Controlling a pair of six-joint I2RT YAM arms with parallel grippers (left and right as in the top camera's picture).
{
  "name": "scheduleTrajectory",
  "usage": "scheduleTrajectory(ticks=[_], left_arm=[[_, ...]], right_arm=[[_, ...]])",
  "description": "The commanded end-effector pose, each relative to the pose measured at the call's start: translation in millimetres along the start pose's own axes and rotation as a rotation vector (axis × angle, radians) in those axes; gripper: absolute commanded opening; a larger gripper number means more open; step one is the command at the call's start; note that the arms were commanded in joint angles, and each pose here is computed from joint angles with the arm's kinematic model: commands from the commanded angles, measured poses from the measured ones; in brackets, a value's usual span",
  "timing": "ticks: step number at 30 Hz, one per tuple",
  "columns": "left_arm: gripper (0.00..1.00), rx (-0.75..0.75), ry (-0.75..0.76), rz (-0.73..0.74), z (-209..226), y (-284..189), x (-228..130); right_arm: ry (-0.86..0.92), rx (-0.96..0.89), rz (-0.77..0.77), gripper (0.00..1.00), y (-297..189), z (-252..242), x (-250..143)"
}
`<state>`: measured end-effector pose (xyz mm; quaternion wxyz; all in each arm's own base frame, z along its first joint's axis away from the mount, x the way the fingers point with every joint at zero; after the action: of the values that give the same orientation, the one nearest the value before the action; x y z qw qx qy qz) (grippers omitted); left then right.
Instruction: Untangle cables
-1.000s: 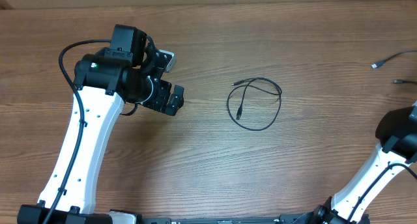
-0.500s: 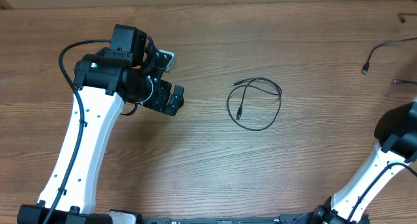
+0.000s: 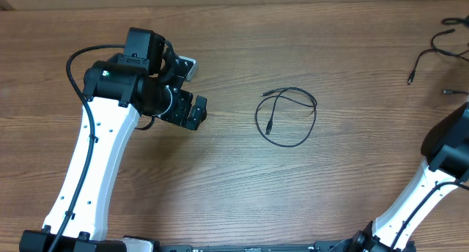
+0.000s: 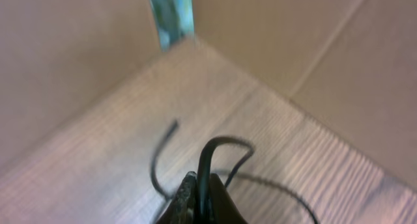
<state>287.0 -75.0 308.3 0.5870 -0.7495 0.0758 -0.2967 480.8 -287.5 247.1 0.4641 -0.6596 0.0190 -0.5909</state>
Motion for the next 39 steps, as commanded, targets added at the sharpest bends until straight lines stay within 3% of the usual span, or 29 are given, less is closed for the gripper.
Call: scheduleTrajectory(ticks=[1,5,9,13,19,22,31,39], left_arm=[[1.00,0.006,0.021,-0.016,1.4,-4.0,2.8],[1.00,0.006,0.021,-0.016,1.4,-4.0,2.8],[1.00,0.006,0.021,-0.016,1.4,-4.0,2.8],[1.00,0.006,0.021,-0.016,1.4,-4.0,2.8],[1.00,0.006,0.021,-0.016,1.4,-4.0,2.8],[1.00,0.006,0.021,-0.016,1.4,-4.0,2.8],[1.00,0.006,0.021,-0.016,1.4,-4.0,2.8],[1.00,0.006,0.021,-0.016,1.4,-4.0,2.8]], right_arm=[[-0.018,-0.001,0.047,0.06,7.2,-1.7,-16.1],[-0.029,0.044,0.134,0.27,17.3,-2.2,-38.8],[-0.033,0.075,0.189,0.62,21.3,-2.2,-51.6],[-0.038,0.066,0.216,0.84,19.3,-3.7,-54.3],[-0.044,0.057,0.254,0.92,8.0,-6.3,-54.3],[-0.030,0.143,0.244,1.00,-9.7,-0.1,-41.8],[-0.008,0.402,0.128,1.00,-113.8,11.8,15.1],[-0.047,0.622,0.203,1.00,-197.4,29.2,13.6]])
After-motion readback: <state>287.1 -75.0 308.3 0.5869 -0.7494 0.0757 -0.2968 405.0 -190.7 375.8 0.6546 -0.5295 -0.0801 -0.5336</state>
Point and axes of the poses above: each gripper's point midway between its finger pads, its own y axis out along the fingers, its own z axis along the line the jaws close on, x = y × z, the point moved 10 cm from there along -y, back along the fingers, and after that the axes turned 10 degrees about y, right-handed, at the moved point
